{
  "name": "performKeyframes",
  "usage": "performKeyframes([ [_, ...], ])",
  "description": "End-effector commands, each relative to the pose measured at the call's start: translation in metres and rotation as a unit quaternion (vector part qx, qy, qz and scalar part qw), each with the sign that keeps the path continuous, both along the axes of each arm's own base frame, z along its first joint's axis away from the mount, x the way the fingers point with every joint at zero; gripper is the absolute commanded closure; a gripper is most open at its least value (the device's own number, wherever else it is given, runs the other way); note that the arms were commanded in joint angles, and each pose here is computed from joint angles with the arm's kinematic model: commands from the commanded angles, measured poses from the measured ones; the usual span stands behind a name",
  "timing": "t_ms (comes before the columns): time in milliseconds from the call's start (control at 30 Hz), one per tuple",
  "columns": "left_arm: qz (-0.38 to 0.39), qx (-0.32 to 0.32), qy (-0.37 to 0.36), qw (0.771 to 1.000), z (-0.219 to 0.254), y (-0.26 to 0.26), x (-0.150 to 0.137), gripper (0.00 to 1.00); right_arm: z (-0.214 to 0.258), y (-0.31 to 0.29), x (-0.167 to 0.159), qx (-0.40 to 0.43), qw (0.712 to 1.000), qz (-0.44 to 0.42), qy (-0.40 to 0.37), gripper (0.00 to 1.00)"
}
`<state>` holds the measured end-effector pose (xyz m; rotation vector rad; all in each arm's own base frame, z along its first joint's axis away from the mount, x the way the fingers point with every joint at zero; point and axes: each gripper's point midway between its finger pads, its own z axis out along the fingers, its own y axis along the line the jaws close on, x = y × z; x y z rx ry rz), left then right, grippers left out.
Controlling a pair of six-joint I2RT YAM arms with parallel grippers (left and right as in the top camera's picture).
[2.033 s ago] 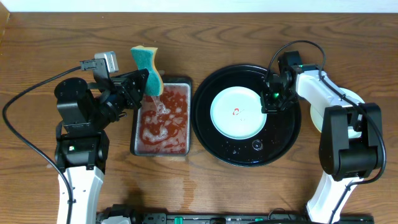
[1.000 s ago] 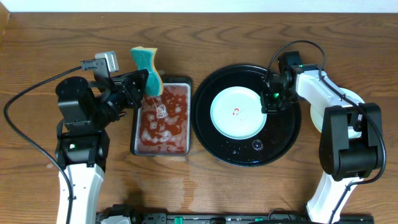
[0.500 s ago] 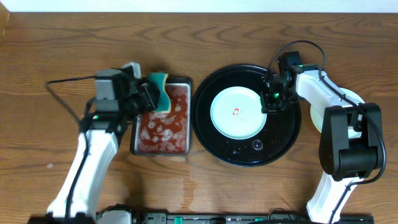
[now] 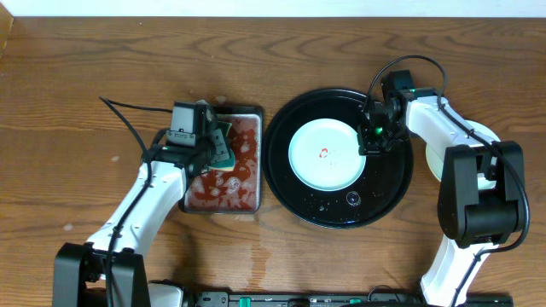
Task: Clean dirty plates on tray and stack at the side
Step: 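Hold the sponge raised above the water tray with left gripper, then move the sponge over the mint plate held by right gripper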
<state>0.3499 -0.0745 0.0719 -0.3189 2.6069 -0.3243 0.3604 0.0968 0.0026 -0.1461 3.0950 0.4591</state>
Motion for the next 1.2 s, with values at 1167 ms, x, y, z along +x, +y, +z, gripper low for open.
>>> performKeyframes([
  [1167, -0.11, -0.07, -0.031, 0.991, 0.054, -0.174, 0.008, 0.93, -0.004, 0.01, -0.012, -0.028, 0.999, 0.036, 0.004, 0.99],
])
